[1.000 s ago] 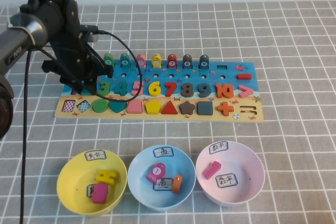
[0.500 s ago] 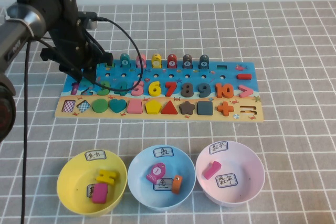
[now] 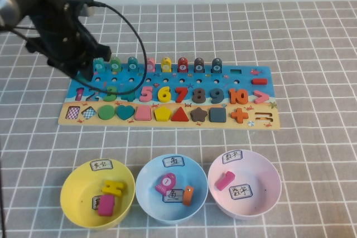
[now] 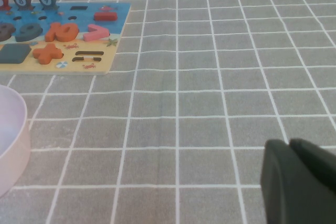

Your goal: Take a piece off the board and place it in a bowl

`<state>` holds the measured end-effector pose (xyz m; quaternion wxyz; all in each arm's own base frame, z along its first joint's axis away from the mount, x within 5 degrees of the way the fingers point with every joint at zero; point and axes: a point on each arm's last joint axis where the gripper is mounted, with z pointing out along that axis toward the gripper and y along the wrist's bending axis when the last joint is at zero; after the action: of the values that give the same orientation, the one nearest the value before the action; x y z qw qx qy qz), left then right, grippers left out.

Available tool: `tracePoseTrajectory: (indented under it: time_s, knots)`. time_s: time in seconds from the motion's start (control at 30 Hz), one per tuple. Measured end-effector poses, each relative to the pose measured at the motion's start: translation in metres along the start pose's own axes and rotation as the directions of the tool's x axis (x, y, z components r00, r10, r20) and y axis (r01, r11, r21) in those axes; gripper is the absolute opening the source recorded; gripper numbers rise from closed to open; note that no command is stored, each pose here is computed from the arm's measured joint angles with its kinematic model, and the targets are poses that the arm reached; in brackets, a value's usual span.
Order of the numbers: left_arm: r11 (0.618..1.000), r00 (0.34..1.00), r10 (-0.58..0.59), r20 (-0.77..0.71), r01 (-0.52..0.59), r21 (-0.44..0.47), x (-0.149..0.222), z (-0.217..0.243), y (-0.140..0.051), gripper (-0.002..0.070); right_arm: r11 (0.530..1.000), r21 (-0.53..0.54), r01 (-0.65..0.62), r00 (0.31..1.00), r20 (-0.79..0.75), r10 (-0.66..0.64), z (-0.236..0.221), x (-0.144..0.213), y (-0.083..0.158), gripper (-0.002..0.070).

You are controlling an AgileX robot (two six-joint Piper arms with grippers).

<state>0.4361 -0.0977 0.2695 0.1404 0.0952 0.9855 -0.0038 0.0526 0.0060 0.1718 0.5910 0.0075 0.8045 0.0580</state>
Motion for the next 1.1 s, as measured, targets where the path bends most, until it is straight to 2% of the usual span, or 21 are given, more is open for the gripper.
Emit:
tracePoseTrajectory:
  time_s: [0.17,0.33,0.43,0.57,0.73,0.8,0.93,1.1]
  knots:
    - [1.0,0.999,0.007,-0.043,-0.007,0.004,0.041,-0.027,-0.001,0.0209,1.0,0.0,0.0,1.0,0.001,0.0,0.0,0.0,0.0,-0.0017]
    - [0.999,0.996,0.05,-0.079,-0.048,0.018,0.084,-0.048,-0.016,0.0209,1.0,0.0,0.0,1.0,0.001,0.0,0.0,0.0,0.0,-0.0017]
    - [0.992,0.991,0.119,-0.067,-0.116,0.039,0.104,-0.062,-0.04,0.0209,1.0,0.0,0.0,1.0,0.001,0.0,0.0,0.0,0.0,-0.0017]
    - [0.968,0.969,0.24,-0.054,-0.234,0.088,0.123,-0.07,-0.086,0.0209,1.0,0.0,0.0,1.0,0.001,0.0,0.0,0.0,0.0,-0.0017]
    - [0.911,0.925,0.376,0.064,-0.381,0.158,0.14,-0.078,-0.149,0.0209,1.0,0.0,0.0,1.0,0.001,0.0,0.0,0.0,0.0,-0.0017]
    - [0.876,0.896,0.431,0.11,-0.445,0.187,0.149,-0.08,-0.174,0.0209,1.0,0.0,0.0,1.0,0.001,0.0,0.0,0.0,0.0,-0.0017]
    - [0.834,0.863,0.493,0.112,-0.505,0.222,0.163,-0.076,-0.203,0.0209,1.0,-0.001,-0.001,1.0,0.001,0.001,0.0,0.0,0.0,-0.0017]
    - [0.826,0.859,0.508,0.066,-0.508,0.245,0.167,-0.061,-0.214,0.0209,1.0,-0.002,-0.004,1.0,0.001,0.004,0.0,0.0,0.0,-0.0017]
